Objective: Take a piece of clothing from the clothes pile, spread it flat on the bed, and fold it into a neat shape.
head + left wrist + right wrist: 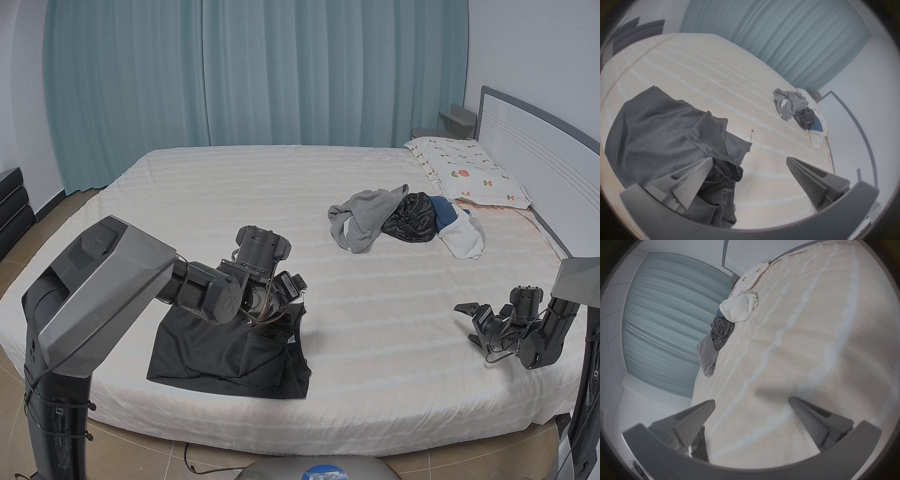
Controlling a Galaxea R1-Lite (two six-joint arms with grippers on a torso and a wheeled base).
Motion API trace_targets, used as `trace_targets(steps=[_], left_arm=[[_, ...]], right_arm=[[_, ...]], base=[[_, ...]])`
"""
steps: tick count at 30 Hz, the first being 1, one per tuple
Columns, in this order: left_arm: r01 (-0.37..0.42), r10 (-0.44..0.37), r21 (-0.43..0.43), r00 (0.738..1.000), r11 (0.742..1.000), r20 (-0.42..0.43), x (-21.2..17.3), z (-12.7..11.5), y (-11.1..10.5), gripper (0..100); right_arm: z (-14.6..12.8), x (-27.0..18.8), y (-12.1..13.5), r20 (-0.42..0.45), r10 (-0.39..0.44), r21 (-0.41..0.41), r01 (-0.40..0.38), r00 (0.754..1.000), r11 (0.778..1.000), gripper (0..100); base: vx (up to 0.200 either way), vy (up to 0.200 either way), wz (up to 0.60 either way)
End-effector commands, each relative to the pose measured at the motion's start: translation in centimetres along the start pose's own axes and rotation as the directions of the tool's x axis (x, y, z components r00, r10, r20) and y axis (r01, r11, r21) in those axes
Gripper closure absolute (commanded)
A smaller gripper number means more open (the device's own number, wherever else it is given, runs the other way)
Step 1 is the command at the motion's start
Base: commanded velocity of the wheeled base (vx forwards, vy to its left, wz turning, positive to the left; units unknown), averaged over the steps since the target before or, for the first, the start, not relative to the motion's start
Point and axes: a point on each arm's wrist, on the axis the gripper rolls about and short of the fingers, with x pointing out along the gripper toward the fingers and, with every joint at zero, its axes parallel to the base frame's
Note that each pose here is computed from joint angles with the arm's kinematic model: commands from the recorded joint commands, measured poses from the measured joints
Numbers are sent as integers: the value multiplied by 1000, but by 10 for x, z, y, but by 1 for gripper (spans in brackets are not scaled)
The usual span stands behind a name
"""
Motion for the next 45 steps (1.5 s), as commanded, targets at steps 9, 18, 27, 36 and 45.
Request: trace_targets(steps=[9, 18, 27, 36, 45], left_arm=[[59, -42, -303, 997, 951, 63, -57, 47, 80, 0], [105, -92, -500, 994, 860, 51, -65, 38, 139, 0], [16, -18, -581, 1000, 814, 3, -85, 28, 185, 0], [93, -56, -577, 995, 811, 82, -87, 30, 194, 0], [112, -68, -572, 993, 813, 97, -88, 25, 197, 0]], right_arm=[[-5, -2, 3, -14, 0, -3, 0, 1000, 1000, 0], [-13, -2, 5, -31, -6, -11, 6, 1000, 1000, 0], [-26, -8, 14, -63, -4, -31, 2, 998, 1000, 0], [-64, -14, 58, -73, 21, -162, -33, 997, 986, 0], [-121, -8, 100, -160, 8, -351, -65, 987, 934, 0]], base=[[0, 0, 0], [0, 44, 0], [0, 200, 0], [0, 200, 0], [0, 200, 0]])
